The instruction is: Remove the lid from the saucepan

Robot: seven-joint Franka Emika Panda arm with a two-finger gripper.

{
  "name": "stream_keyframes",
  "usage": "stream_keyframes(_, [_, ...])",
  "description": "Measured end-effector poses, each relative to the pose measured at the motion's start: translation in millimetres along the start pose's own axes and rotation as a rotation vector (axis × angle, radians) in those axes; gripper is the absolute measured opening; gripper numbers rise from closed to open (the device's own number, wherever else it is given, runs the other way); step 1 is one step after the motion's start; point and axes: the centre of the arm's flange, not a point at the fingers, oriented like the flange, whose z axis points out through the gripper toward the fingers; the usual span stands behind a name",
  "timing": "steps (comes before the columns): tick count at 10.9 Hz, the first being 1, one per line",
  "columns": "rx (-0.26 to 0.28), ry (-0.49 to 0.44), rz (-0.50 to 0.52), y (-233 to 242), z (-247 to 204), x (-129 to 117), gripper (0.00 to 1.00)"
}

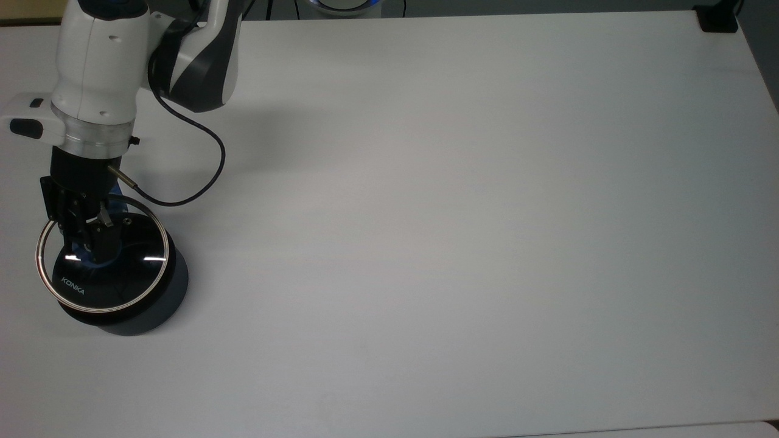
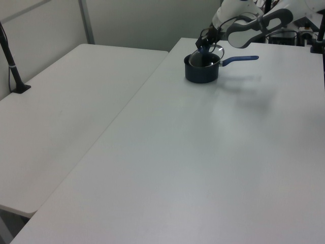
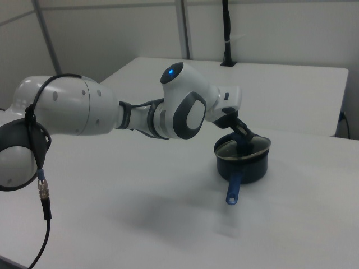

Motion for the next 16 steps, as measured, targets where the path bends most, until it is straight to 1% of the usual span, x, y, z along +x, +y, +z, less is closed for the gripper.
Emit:
stream_keyframes(3, [-0.005, -0.021, 0.019, 1.3, -5.6, 2.6, 0.00])
stream_keyframes(10, [0.005, -0.022, 0.021, -2.7, -8.9, 2.7, 0.00])
stream_keyframes(11, [0.004, -0.025, 0.020, -2.5, -7.9, 1.3, 0.05])
stream_keyframes(12, [0.003, -0.030, 0.020, -2.6, -6.5, -0.8, 0.16])
stream_keyframes(13, [0.004, -0.036, 0.023, -3.9, -5.2, -3.7, 0.32])
stream_keyframes(16, [0.002, -0.045, 0.095, -3.8, -2.6, -7.6, 0.76])
